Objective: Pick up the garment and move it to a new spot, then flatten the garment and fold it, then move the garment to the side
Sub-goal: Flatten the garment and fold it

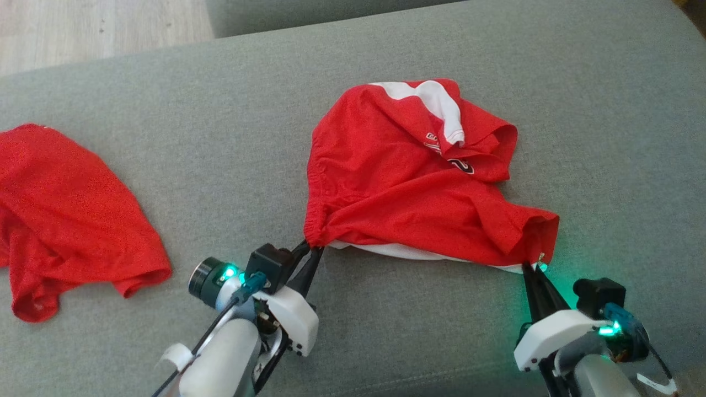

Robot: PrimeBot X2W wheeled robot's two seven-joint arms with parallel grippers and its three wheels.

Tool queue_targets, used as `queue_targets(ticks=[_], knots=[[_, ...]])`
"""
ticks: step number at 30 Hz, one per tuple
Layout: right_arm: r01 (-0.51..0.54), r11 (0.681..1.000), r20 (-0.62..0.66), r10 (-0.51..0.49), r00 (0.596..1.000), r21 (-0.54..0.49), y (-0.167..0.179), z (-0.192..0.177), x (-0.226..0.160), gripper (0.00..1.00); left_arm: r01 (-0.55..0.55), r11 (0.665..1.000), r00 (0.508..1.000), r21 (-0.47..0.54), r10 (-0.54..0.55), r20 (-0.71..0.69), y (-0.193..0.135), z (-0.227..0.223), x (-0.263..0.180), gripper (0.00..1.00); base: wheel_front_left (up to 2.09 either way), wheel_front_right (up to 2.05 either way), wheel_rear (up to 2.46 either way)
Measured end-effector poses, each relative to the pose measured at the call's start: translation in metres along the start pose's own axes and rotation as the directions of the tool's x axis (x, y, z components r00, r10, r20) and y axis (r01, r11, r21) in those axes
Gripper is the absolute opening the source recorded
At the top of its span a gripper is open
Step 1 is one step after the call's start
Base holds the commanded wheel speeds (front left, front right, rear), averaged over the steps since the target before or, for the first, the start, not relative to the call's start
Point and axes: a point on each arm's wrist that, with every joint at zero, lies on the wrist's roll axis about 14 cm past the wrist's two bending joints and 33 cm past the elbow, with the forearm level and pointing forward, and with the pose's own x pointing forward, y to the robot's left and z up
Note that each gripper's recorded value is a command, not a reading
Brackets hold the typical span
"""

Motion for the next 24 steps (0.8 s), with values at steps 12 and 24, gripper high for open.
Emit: queue_targets(ticks=[12, 24], knots=[[-0.056, 0.998, 0.283, 0.065, 0.957, -0.042, 0.02, 0.084, -0.009, 0.0, -0.026, 0.997, 0.999, 0.077, 0.024, 0.031, 0.012, 0.016, -0.012, 0.0, 0.0, 0.0, 0.0], [-0.136, 0.978, 0.548, 0.202, 0.811, -0.16, 0.05, 0.206, -0.049, 0.0, -0.119, 0.954, 0.963, 0.276, 0.043, 0.265, 0.053, 0.143, -0.018, 0.0, 0.0, 0.0, 0.0]])
